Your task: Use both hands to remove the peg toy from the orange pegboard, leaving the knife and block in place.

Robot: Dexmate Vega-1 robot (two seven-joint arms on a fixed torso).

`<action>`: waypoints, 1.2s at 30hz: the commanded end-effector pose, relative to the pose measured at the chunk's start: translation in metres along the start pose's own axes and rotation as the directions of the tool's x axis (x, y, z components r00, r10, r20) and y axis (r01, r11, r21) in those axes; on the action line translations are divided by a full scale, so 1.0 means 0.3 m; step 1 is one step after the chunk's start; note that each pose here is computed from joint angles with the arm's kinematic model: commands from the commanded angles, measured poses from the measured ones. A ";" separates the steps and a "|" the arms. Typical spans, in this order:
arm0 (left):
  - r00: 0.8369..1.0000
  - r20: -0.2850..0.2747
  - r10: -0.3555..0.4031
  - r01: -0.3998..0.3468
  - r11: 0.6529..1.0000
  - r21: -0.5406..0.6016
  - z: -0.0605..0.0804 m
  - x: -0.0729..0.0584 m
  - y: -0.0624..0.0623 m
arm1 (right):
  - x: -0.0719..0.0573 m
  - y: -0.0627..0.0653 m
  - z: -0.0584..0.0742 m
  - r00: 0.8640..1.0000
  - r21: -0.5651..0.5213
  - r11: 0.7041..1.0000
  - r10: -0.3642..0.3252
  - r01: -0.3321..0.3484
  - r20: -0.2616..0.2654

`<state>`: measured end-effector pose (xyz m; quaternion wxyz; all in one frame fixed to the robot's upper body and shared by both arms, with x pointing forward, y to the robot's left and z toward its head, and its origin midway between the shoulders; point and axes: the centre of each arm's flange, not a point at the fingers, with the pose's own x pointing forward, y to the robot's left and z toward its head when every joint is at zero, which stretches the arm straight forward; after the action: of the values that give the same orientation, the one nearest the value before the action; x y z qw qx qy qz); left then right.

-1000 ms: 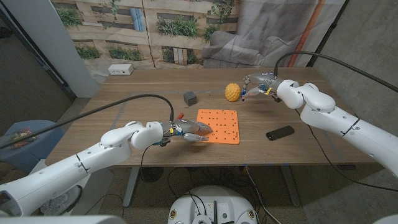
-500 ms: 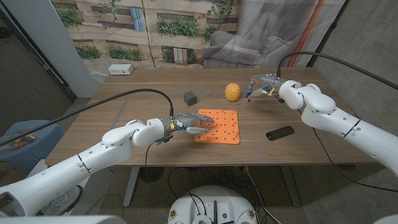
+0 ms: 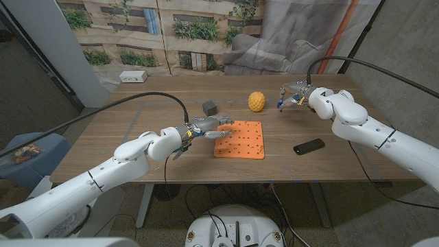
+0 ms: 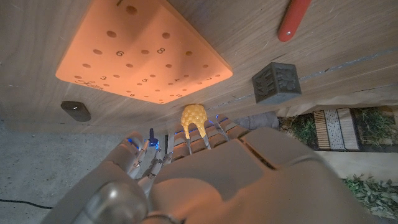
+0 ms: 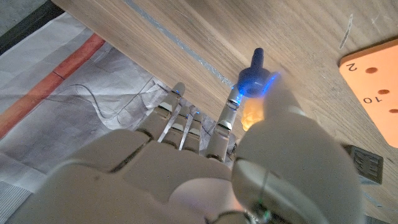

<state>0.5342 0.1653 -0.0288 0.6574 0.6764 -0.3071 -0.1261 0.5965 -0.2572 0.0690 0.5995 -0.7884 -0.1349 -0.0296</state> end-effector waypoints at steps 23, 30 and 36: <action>0.937 -0.217 0.273 -0.309 0.939 -0.153 -0.098 -0.055 0.071 | 0.091 0.080 0.026 0.996 -0.069 0.996 0.053 -0.057 -0.067; 0.921 -0.245 0.302 -0.349 0.920 -0.177 -0.120 -0.065 0.082 | 0.104 0.092 0.034 0.995 -0.076 0.995 0.061 -0.067 -0.080; 0.898 -0.281 0.339 -0.399 0.896 -0.195 -0.139 -0.073 0.085 | 0.114 0.102 0.039 0.993 -0.079 0.994 0.074 -0.081 -0.089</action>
<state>0.5345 0.1995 -0.0079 0.7547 0.5693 -0.3261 0.0061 0.6278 -0.2516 0.0500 0.5745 -0.8123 -0.0901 -0.0455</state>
